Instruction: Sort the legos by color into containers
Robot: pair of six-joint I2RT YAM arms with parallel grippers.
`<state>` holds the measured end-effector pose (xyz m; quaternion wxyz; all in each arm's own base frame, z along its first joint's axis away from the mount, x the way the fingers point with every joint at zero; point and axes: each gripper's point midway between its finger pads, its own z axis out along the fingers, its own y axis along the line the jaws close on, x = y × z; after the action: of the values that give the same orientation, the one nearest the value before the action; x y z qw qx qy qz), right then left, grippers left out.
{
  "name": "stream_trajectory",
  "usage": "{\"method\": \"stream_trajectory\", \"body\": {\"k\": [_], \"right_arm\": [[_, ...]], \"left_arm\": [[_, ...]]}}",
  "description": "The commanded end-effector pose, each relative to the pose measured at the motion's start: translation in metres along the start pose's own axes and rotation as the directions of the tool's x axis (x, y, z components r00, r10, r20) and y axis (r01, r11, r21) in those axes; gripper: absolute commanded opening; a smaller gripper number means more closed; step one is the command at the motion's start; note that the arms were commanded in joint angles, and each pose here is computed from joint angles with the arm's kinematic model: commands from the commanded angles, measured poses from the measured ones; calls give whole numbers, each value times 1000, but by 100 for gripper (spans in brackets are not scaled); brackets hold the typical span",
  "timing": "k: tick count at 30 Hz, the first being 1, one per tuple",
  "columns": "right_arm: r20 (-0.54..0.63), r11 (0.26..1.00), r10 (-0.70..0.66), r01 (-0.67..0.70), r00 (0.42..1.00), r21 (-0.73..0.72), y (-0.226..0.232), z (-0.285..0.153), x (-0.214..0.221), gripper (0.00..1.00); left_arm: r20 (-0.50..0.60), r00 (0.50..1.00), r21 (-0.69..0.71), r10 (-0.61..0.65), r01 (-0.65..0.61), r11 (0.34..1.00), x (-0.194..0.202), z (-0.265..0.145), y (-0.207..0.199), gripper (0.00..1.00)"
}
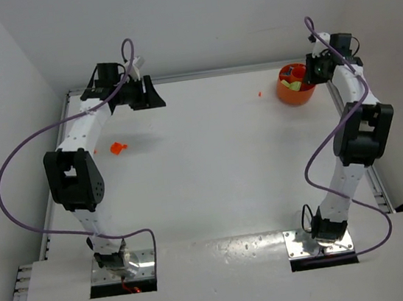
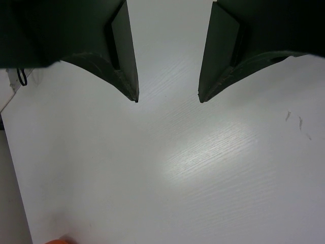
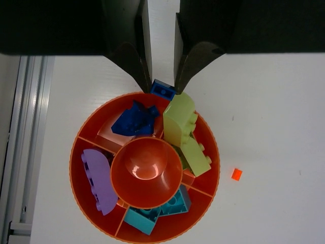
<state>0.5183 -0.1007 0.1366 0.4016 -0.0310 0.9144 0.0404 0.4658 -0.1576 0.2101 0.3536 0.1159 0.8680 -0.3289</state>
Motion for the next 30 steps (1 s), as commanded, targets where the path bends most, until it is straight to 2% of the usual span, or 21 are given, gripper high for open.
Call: {"method": "stream_trajectory", "body": {"k": [1, 8, 30], "right_arm": [[45, 1000, -25, 25, 999, 14, -5, -3, -23, 11], [23, 999, -29, 28, 999, 30, -15, 16, -21, 11], [-20, 998, -27, 28, 999, 48, -20, 29, -3, 12]], "left_arm": [[7, 1000, 10, -2, 1, 1000, -5, 3, -2, 56], [0, 1000, 18, -6, 6, 1000, -4, 7, 0, 56], [-15, 1000, 25, -25, 26, 999, -1, 11, 1, 56]]}}
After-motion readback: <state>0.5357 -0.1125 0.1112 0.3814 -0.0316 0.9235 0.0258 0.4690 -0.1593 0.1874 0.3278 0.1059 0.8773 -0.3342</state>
